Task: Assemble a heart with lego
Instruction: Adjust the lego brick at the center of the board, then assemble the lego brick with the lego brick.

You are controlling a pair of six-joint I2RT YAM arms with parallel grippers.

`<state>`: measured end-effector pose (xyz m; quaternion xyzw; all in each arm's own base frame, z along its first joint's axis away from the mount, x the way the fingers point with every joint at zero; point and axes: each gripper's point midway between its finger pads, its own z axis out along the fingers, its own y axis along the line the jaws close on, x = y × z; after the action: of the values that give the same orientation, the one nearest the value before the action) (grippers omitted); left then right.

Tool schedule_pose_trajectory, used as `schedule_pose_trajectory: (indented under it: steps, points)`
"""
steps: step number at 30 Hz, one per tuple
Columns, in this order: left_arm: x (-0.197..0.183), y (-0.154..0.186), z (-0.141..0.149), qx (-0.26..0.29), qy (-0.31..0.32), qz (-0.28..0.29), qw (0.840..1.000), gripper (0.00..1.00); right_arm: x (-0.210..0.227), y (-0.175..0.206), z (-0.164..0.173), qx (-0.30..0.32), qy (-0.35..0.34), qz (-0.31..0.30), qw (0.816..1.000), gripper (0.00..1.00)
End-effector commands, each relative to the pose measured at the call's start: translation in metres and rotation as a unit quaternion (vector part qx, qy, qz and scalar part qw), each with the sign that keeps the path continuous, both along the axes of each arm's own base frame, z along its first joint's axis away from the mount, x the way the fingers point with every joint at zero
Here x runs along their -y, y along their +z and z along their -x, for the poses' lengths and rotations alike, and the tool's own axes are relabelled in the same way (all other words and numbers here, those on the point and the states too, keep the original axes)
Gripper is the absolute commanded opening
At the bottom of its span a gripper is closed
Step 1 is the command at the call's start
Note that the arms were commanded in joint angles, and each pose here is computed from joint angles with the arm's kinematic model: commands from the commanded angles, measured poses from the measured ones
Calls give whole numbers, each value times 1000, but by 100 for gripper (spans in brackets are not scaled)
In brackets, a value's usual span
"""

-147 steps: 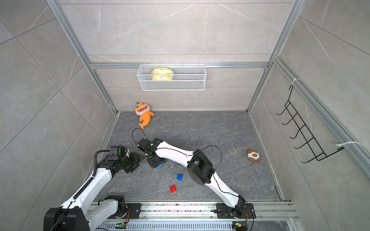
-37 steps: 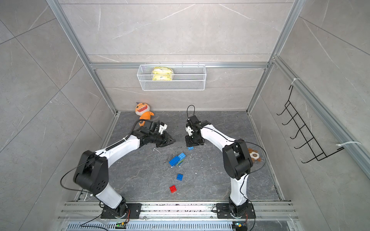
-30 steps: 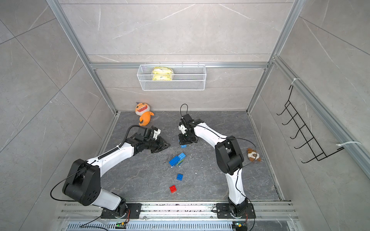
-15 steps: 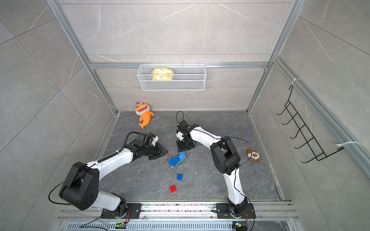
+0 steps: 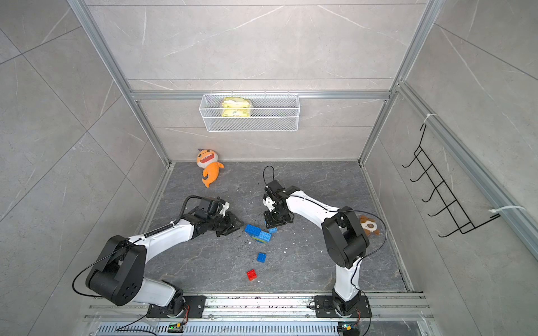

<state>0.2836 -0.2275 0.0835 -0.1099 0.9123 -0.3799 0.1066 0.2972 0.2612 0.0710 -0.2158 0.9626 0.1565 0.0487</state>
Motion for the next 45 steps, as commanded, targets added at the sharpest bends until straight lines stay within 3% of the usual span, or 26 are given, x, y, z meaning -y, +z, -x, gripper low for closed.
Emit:
schedule_pose_trajectory:
  steps: [1, 11, 24, 29, 34, 45]
  points:
    - [8, 21, -7, 33, 3, 37, 999, 40, 3, 5, 6, 6, -7, 0, 1000, 21]
    - [11, 24, -14, 71, 20, 89, 993, 53, 19, 34, 13, 59, 61, 36, 996, 21]
    - [23, 32, -14, 118, 21, 177, 977, 48, 14, 49, 26, 74, 79, 24, 994, 21]
    - [19, 20, -6, 108, 31, 181, 977, 47, 1, 46, 38, 83, 125, 32, 988, 21]
    - [23, 14, -2, 98, 22, 187, 977, 46, 4, 37, 45, 92, 177, 79, 977, 22]
    - [37, 11, 3, 85, -3, 205, 975, 45, -10, 21, 67, 63, 263, 84, 959, 20]
